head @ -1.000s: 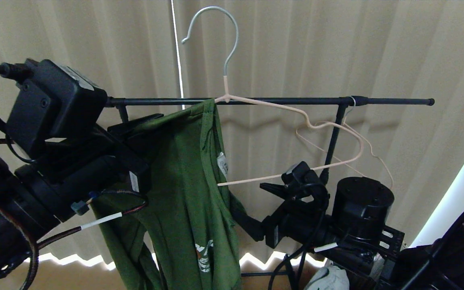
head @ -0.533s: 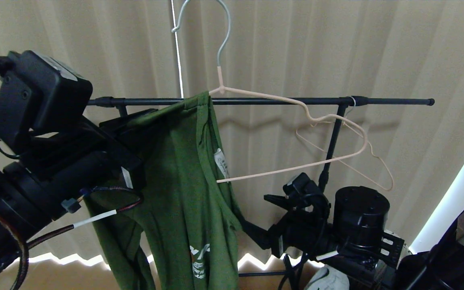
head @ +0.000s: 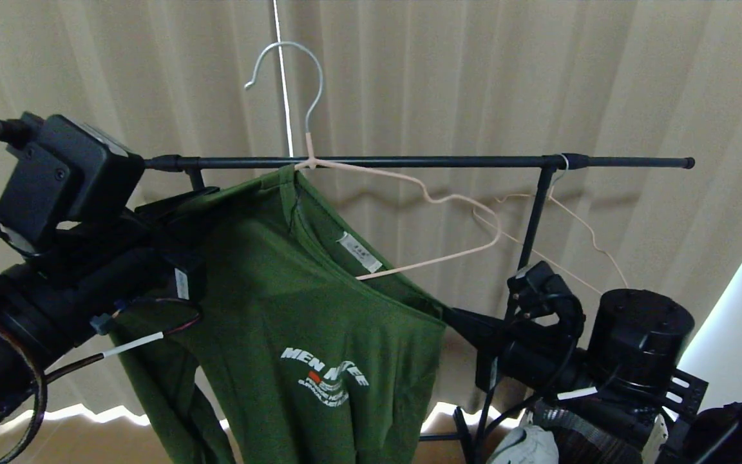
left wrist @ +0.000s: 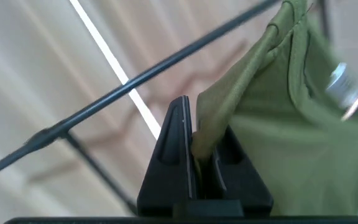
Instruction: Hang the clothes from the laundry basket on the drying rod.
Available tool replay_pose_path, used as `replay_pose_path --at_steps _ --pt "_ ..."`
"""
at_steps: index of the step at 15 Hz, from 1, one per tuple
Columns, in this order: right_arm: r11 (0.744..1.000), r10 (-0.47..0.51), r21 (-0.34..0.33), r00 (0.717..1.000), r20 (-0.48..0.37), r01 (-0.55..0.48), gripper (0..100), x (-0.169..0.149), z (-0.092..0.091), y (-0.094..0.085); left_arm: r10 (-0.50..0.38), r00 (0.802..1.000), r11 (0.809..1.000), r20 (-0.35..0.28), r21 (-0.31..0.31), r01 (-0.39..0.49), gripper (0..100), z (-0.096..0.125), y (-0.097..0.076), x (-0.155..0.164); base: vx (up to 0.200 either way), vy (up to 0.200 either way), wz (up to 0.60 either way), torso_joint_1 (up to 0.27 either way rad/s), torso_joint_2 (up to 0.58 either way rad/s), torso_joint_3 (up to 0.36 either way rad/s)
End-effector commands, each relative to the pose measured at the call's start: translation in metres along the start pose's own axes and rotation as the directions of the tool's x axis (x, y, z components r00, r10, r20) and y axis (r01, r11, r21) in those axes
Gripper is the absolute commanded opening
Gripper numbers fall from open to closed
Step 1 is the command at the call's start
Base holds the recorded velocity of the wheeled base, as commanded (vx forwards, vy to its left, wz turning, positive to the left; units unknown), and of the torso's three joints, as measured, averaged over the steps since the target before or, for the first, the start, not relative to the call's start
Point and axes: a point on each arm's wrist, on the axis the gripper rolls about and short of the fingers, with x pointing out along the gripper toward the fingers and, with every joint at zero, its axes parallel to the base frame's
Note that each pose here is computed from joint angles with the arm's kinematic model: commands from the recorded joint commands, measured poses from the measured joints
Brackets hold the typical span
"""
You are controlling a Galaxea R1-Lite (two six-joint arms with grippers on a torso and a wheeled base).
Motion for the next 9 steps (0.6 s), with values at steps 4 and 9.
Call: replay_pose_path --at_steps 4,9 --pt "0.997 -0.082 0.006 0.991 0.102 0.082 0 -0.018 0.027 -0.021 0.056 0.990 0.992 -0.126 0.118 -0.041 0 -0.032 0.009 -0.009 0.000 0.000 0.00 0.000 0.00 0.000" --pt "0.997 -0.079 0.002 0.988 0.132 0.079 0 -0.025 0.035 -0.020 0.102 0.977 0.985 -0.188 0.153 -0.073 0 -0.046 0.018 -0.013 0.000 0.000 0.00 0.000 0.00 0.000"
